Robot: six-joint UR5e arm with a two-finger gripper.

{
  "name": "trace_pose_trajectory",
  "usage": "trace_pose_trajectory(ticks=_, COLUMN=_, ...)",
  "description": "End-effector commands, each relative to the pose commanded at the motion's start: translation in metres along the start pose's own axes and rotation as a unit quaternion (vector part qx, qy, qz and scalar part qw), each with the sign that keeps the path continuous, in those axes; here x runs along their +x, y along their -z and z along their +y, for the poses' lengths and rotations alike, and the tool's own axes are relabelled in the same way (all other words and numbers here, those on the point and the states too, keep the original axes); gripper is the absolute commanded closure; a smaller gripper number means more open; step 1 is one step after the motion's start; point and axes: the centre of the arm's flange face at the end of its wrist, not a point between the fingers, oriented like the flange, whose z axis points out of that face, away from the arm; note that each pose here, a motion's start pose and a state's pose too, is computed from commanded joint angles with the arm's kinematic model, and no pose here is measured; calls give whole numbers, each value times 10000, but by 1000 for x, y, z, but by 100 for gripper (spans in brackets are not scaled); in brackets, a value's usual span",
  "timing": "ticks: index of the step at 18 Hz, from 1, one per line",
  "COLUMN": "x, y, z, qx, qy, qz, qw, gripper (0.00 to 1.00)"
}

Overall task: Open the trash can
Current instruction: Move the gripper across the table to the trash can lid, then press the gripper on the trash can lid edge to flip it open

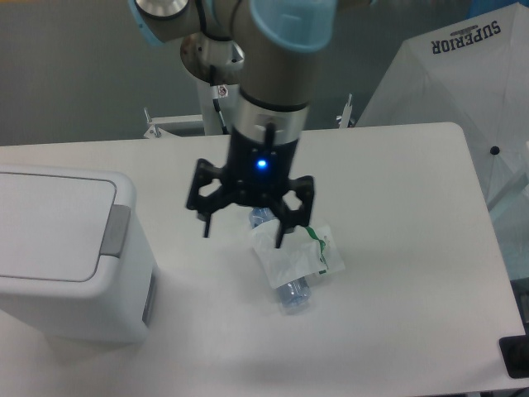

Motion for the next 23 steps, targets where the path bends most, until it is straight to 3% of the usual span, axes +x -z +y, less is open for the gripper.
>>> trace_pose_trajectory(ticks=7, x=43, y=-14, z=14, qx=-152, qy=-231, qz=144, qw=9995, gripper=0)
trace_pose_trajectory(ticks=23, x=47, y=-40, z=18, qx=-248, qy=-168, qz=184, qw=9994, gripper=0)
